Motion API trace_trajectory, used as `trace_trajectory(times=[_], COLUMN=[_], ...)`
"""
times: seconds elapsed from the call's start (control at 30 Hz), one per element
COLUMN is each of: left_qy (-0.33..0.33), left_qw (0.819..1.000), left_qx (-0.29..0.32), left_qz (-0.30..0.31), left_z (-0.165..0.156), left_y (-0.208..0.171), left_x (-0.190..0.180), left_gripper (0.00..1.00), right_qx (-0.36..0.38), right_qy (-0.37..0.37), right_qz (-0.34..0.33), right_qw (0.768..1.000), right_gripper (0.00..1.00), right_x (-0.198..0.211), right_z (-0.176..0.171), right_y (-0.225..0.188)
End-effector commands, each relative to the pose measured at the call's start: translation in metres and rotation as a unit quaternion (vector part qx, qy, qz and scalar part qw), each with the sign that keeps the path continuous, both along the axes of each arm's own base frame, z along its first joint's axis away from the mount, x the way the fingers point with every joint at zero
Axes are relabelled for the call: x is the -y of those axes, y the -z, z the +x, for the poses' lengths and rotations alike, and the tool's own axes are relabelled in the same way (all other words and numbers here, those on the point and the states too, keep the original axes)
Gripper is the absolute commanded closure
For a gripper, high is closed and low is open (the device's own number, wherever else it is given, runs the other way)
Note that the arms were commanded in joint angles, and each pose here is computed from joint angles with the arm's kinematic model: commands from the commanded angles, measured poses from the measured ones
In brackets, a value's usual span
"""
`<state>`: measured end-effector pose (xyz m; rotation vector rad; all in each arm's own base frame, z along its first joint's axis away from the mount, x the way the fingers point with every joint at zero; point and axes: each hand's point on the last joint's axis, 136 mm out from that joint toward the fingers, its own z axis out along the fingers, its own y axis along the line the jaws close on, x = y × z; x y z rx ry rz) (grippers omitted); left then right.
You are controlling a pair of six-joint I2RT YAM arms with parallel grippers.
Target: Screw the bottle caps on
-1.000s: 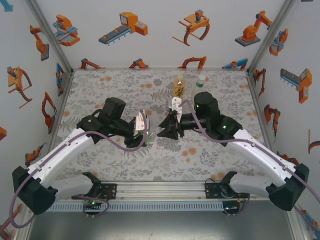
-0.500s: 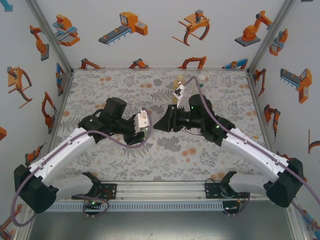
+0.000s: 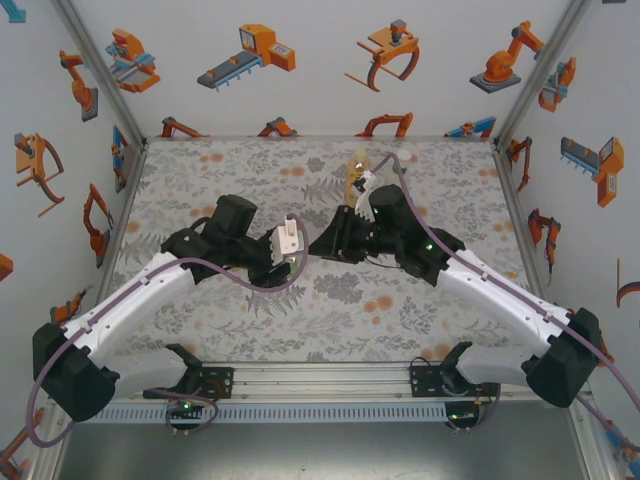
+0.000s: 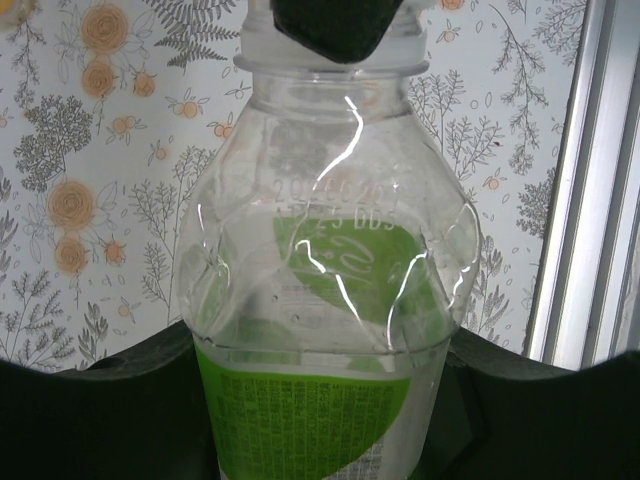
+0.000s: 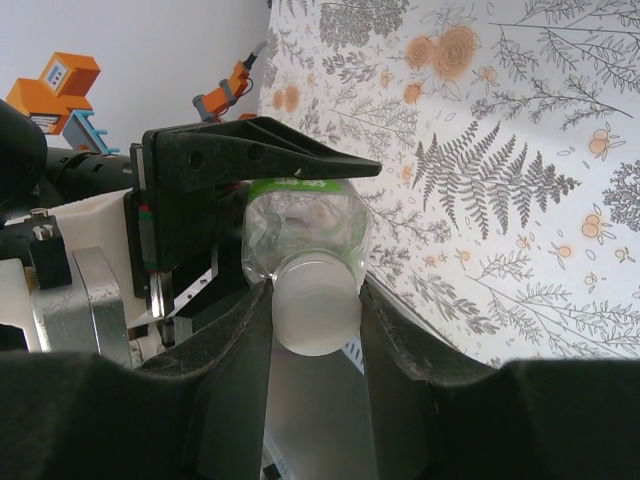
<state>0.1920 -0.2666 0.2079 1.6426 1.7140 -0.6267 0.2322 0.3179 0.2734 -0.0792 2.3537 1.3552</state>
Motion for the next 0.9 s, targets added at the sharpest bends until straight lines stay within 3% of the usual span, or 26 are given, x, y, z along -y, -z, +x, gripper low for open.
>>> trace_trajectory(times=[0.0, 0.1, 0.27, 0.43, 0.53, 0.63, 0.7, 0.87], left_qy=[0.045, 0.044, 0.046, 0.054, 0.066, 0.078, 0.084, 0.095], left_qw=[0.997, 0.997, 0.997, 0.996, 0.995, 0.993, 0.992, 0.99], left_qx=[0.025, 0.026, 0.027, 0.029, 0.029, 0.028, 0.027, 0.025], left_qz=[-0.057, -0.055, -0.058, -0.065, -0.075, -0.086, -0.091, -0.101], left_z=[-0.008, -0.008, -0.01, -0.014, -0.019, -0.025, -0.028, -0.033], left_y=[-0.028, -0.028, -0.03, -0.034, -0.038, -0.042, -0.045, -0.049], left_x=[0.017, 0.016, 0.015, 0.015, 0.016, 0.016, 0.016, 0.017], left_gripper=[1.0, 1.0, 1.0, 1.0, 1.0, 1.0, 1.0, 1.0], right_qx=[0.008, 0.054, 0.141, 0.223, 0.302, 0.42, 0.507, 0.613], right_qy=[-0.024, -0.032, -0.04, -0.067, -0.09, -0.133, -0.179, -0.284], right_qz=[0.002, -0.013, -0.03, -0.053, -0.054, -0.029, -0.008, 0.006], right_qw=[1.0, 0.998, 0.989, 0.971, 0.948, 0.897, 0.843, 0.738], right_gripper=[0.71, 0.55, 0.38, 0.34, 0.35, 0.38, 0.39, 0.42], right_x=[-0.005, 0.003, 0.016, 0.024, 0.027, 0.025, 0.023, 0.019], right_z=[-0.007, -0.008, -0.011, -0.016, -0.022, -0.038, -0.057, -0.094], right_y=[-0.011, -0.024, -0.052, -0.07, -0.087, -0.104, -0.109, -0.105])
